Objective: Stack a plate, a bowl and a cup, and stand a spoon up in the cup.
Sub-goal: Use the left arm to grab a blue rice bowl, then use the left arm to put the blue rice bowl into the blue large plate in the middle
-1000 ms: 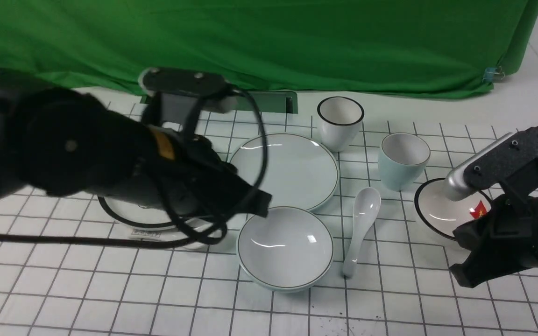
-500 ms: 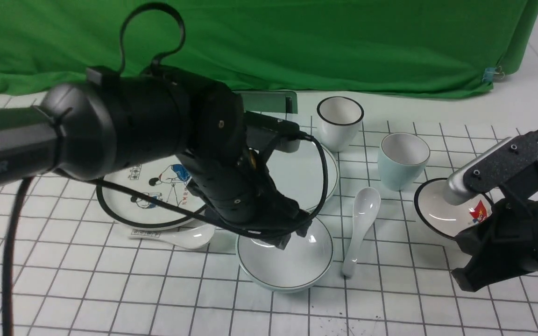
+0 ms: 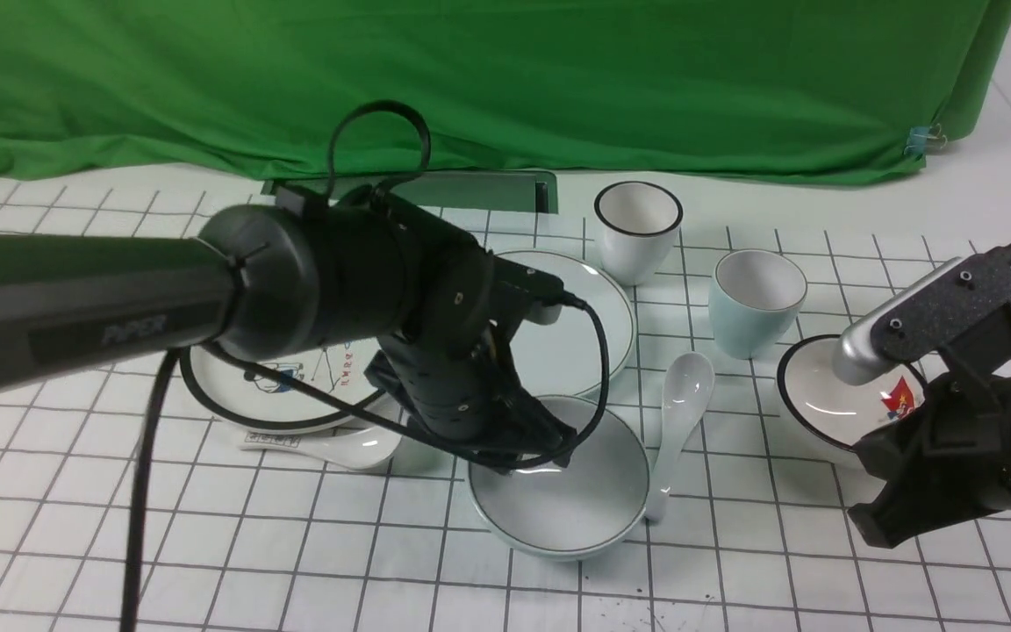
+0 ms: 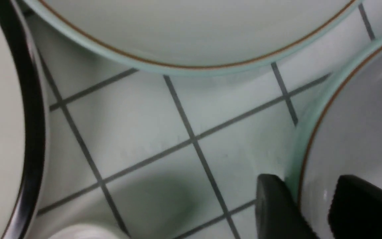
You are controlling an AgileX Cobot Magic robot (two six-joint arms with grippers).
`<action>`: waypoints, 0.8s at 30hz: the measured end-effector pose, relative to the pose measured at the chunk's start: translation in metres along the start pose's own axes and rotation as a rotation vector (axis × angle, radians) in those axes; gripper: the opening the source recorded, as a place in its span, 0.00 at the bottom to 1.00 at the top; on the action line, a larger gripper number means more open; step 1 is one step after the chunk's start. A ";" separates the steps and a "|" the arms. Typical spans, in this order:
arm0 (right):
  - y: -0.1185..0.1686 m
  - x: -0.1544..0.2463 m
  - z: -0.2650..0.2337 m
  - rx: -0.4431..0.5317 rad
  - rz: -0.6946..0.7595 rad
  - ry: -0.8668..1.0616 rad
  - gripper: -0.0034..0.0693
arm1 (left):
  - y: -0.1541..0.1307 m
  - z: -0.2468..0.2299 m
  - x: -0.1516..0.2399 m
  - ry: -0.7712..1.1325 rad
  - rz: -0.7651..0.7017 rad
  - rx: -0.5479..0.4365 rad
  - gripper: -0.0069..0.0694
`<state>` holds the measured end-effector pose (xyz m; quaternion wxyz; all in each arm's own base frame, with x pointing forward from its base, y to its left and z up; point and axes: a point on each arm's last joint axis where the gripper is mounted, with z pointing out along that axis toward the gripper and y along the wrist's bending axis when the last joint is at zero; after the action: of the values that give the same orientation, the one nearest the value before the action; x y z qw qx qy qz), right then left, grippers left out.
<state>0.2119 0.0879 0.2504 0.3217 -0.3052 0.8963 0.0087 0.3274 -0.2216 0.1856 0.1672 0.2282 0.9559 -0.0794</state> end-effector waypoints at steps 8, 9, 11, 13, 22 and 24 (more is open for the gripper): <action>0.000 0.000 0.000 0.000 0.001 -0.001 0.13 | -0.003 -0.018 -0.015 -0.038 0.047 0.013 0.08; 0.000 0.000 0.000 0.000 0.004 -0.001 0.13 | -0.003 -0.024 -0.018 -0.048 0.051 0.013 0.08; 0.000 0.000 -0.002 0.002 0.012 -0.009 0.14 | -0.002 -0.039 -0.029 -0.098 0.042 0.022 0.08; -0.001 -0.001 -0.005 0.006 0.019 -0.024 0.14 | 0.004 -0.049 -0.040 -0.150 0.019 0.028 0.08; -0.003 -0.009 -0.022 0.021 0.057 -0.089 0.15 | 0.075 -0.033 -0.074 -0.344 -0.215 0.021 0.08; -0.004 -0.011 -0.024 0.020 0.096 -0.088 0.15 | 0.081 -0.019 -0.073 -0.324 -0.210 0.004 0.08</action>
<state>0.2070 0.0857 0.2767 0.3633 -0.2582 0.8948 0.0285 0.4212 -0.1757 0.2232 0.3095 0.1118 0.9347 -0.1341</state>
